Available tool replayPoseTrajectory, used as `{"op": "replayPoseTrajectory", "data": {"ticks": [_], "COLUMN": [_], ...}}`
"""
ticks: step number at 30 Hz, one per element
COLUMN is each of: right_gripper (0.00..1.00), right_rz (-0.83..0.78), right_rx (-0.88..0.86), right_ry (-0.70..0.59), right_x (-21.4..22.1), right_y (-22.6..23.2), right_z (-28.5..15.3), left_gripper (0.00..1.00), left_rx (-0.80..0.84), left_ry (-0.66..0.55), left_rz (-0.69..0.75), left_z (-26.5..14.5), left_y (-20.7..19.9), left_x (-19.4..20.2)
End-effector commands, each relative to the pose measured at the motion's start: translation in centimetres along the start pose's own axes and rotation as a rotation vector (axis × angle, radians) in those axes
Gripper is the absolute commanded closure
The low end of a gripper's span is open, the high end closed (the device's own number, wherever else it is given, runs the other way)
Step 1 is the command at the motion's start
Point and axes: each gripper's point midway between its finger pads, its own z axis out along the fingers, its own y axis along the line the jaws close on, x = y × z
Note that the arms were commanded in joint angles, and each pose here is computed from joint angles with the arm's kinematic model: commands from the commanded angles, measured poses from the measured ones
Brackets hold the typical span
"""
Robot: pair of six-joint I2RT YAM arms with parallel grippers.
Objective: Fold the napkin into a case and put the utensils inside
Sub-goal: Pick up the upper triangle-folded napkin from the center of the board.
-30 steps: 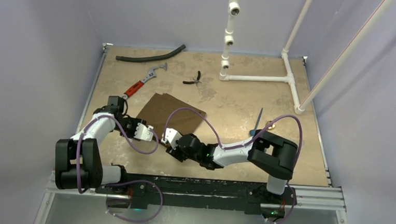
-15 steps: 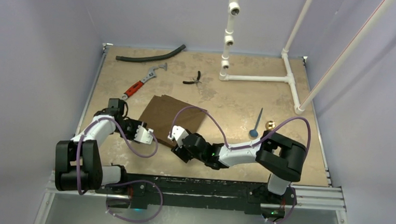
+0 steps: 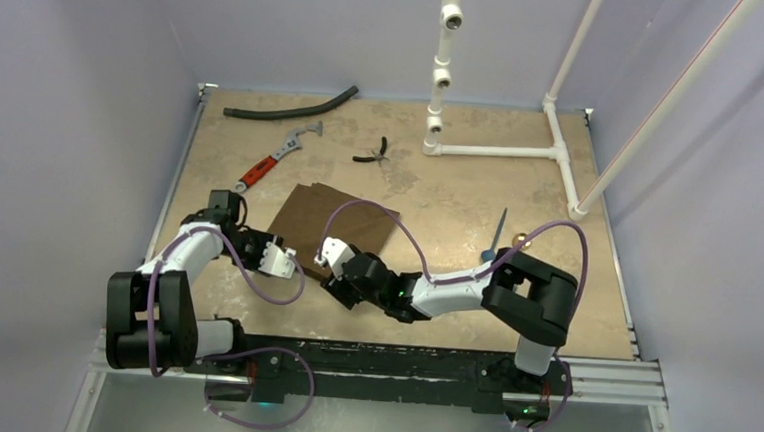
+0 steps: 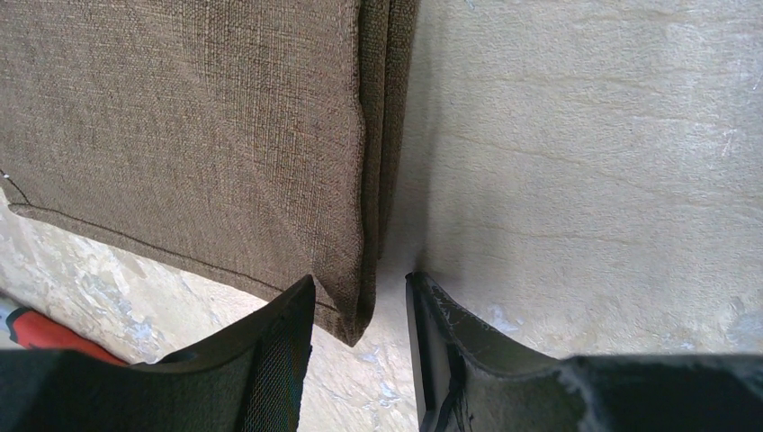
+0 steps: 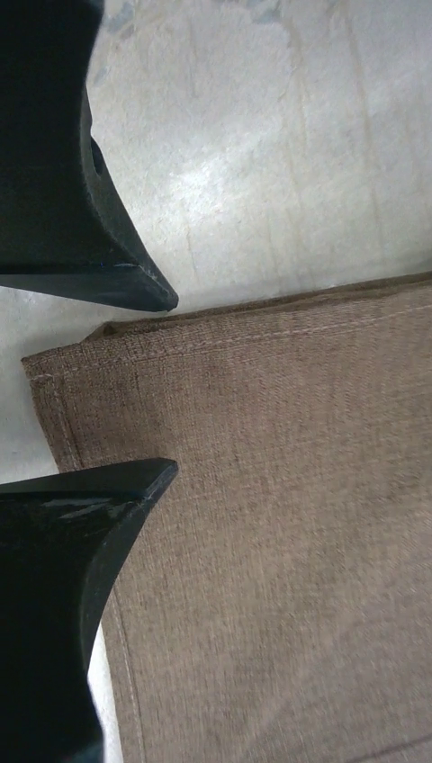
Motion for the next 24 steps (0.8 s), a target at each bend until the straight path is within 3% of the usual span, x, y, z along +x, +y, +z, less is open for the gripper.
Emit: {"op": "replayPoseTrajectory", "data": {"ticks": [1, 8, 21, 24], "right_gripper": [0.36, 0.38, 0.63, 0.70], "right_rz": [-0.002, 0.012, 0.026, 0.037], "right_rx": [-0.024, -0.023, 0.038, 0.068], "right_ry": [0.037, 0.087, 0.098, 0.095], "right_x": [0.9, 3.2, 3.4, 3.4], "right_y": [0.6, 0.6, -0.3, -0.8], "right_z": [0.4, -0.1, 0.1, 0.2], "left_gripper": [0.59, 0.59, 0.73, 0.81], "left_rx": [-0.029, -0.030, -0.001, 0.019], "left_ry": [-0.015, -0.010, 0.005, 0.007], "left_rz": [0.025, 0.010, 0.066, 0.081], "left_z": [0.0, 1.3, 2.8, 3.1], "left_y": [0.5, 0.4, -2.0, -2.5], "left_x": [-0.3, 0.4, 0.4, 0.4]}}
